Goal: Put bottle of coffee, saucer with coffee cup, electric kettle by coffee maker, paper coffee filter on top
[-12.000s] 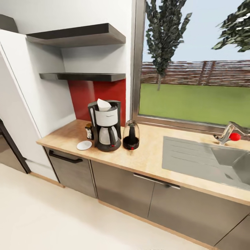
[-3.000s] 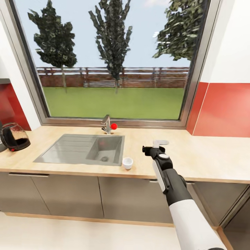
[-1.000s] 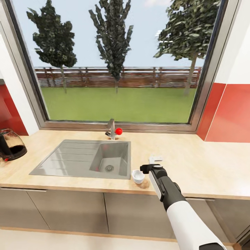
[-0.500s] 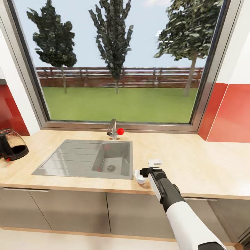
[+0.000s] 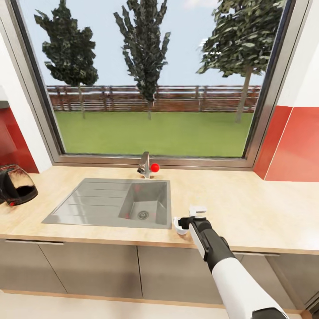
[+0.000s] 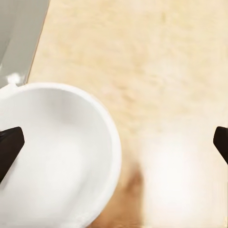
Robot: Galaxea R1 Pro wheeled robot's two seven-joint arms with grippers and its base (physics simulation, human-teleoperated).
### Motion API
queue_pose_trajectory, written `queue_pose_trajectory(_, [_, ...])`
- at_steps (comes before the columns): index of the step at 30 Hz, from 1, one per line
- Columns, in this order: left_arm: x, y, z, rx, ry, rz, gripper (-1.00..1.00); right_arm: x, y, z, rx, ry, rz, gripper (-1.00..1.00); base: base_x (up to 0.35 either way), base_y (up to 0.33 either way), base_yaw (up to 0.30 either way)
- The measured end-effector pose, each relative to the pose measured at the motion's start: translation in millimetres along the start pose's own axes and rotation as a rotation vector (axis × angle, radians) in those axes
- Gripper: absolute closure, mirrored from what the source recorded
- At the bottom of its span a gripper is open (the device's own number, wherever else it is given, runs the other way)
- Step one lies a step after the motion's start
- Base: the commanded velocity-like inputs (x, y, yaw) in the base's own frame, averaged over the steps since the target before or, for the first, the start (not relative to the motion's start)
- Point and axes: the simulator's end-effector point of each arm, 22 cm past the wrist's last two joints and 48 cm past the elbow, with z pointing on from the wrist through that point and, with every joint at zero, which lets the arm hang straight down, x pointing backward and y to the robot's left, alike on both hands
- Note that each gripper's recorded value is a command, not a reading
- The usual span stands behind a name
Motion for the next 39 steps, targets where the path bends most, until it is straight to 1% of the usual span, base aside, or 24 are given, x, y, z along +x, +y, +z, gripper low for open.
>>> queue_pose_trajectory(2, [0.1, 0.0, 0.0, 0.0, 0.0, 0.0, -1.0, 7.9, 0.7, 2.5, 0.0, 0.018, -0.004, -1.0, 0.0, 0.0, 0.0])
queue_pose_trajectory(5, [0.3, 0.0, 0.0, 0.0, 0.001, 0.0, -1.0, 11.9, 1.1, 3.7, -0.001, 0.027, -0.006, -1.0, 0.0, 0.0, 0.0])
queue_pose_trajectory(39, [0.2, 0.0, -0.1, 0.0, 0.0, 0.0, -1.0, 21.2, 1.8, 6.5, -0.001, 0.047, -0.01, -1.0, 0.0, 0.0, 0.0])
